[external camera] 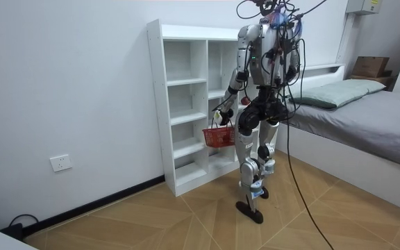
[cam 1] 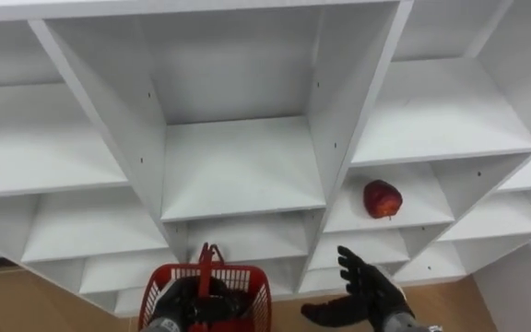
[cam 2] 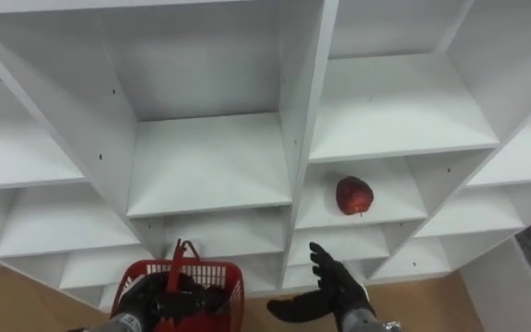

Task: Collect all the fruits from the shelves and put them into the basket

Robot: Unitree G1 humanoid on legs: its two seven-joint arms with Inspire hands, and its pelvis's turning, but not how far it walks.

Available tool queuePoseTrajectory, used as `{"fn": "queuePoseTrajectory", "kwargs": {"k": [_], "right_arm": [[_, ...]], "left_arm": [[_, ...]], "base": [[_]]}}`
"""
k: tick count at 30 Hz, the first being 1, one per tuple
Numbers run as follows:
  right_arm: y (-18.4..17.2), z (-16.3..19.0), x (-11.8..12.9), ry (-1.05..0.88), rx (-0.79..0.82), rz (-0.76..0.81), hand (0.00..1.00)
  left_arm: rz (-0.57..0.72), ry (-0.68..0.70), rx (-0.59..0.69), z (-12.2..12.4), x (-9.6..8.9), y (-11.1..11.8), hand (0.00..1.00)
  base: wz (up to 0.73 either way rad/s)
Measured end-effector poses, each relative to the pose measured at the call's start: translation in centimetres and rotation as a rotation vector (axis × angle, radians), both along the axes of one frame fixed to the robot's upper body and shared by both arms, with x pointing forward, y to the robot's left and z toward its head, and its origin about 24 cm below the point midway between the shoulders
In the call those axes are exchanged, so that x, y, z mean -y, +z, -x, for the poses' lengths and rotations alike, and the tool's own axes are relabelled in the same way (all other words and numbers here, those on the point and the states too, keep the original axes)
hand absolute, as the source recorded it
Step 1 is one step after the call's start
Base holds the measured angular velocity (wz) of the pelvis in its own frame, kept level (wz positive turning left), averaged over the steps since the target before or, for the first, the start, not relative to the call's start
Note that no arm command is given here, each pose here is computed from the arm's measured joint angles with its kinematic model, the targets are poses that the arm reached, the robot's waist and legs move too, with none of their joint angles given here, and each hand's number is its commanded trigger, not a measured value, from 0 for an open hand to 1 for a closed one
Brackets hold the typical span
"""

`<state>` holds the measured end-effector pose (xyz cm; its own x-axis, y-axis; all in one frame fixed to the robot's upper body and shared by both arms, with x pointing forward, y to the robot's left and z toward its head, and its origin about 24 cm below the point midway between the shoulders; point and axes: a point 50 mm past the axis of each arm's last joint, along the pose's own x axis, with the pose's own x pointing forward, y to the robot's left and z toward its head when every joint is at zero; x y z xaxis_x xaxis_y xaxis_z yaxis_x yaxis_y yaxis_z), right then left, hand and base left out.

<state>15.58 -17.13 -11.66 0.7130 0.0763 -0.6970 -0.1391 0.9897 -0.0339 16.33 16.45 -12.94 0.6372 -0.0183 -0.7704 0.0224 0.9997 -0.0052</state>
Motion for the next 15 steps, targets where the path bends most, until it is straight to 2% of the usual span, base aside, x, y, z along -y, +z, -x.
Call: {"fn": "queuePoseTrajectory", "kwargs": {"k": [15], "right_arm": [[1.6,0.8,2.9,-0.431,0.072,0.099,0.0]], "left_arm": [[-0.038,0.097,0.008,0.6,-0.8,0.5,1.0]], "base": [[-0.06]]}}
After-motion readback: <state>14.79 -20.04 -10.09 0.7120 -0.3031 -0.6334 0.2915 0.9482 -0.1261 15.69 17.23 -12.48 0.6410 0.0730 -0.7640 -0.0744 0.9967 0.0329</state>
